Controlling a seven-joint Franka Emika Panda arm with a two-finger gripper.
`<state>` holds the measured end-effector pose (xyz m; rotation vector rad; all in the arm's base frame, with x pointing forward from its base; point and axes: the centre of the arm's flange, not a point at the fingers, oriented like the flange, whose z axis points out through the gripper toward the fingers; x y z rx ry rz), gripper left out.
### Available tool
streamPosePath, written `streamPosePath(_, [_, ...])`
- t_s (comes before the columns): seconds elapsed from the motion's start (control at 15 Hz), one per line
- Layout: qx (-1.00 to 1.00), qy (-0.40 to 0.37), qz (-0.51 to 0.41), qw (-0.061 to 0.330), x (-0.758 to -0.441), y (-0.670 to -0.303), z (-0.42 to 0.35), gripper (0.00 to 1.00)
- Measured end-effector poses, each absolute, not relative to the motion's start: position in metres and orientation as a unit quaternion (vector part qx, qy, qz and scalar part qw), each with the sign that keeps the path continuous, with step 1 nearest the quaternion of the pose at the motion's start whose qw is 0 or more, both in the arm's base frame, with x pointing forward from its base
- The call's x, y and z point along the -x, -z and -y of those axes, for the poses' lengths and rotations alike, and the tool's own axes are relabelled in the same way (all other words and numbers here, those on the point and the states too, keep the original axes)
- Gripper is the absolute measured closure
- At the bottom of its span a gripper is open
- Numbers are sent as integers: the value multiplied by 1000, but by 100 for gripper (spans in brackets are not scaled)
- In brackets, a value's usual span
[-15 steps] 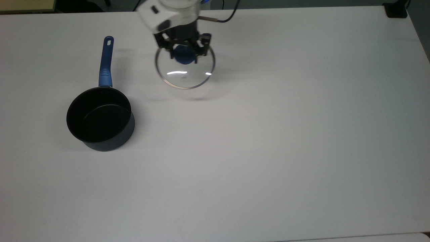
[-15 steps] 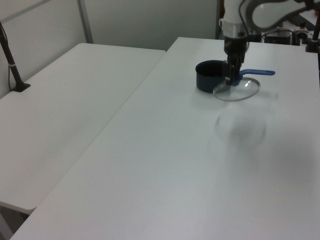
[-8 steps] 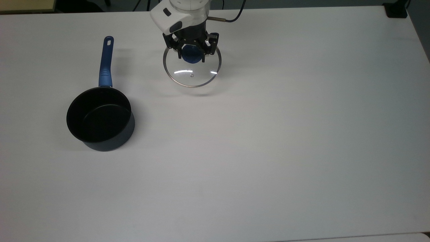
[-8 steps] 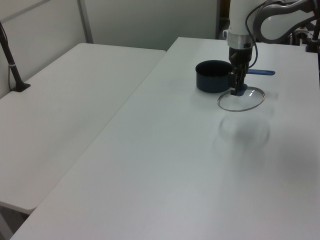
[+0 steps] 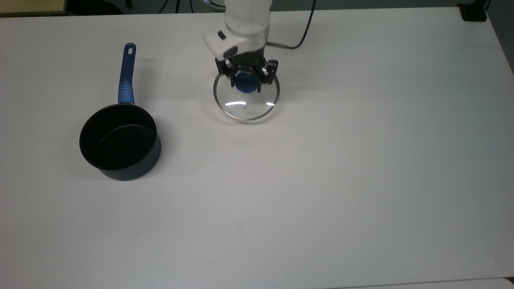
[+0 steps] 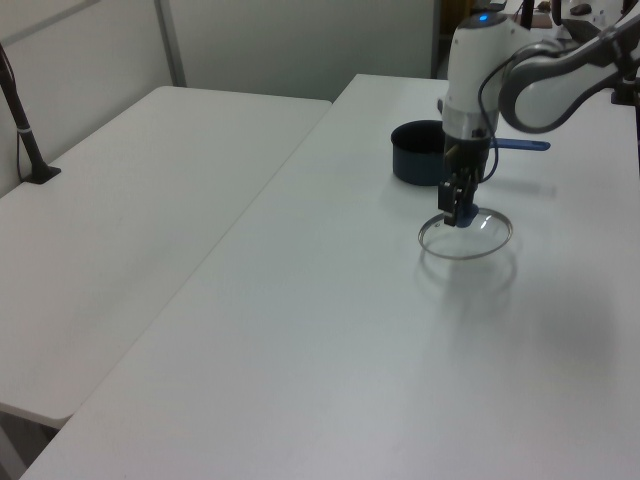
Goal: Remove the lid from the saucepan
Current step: 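Lower the held glass lid flat onto the table, then open the gripper, release the knob and raise the arm away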
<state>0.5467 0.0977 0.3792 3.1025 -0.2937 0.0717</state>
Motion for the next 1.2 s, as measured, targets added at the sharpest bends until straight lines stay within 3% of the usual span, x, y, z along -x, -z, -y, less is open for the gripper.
streamPosePath(0.33, [-994,-15,106,14,-551,-354,-103,34])
streamPosePath(1.2, [-995,-10,94,22,-553,-344,-114,34])
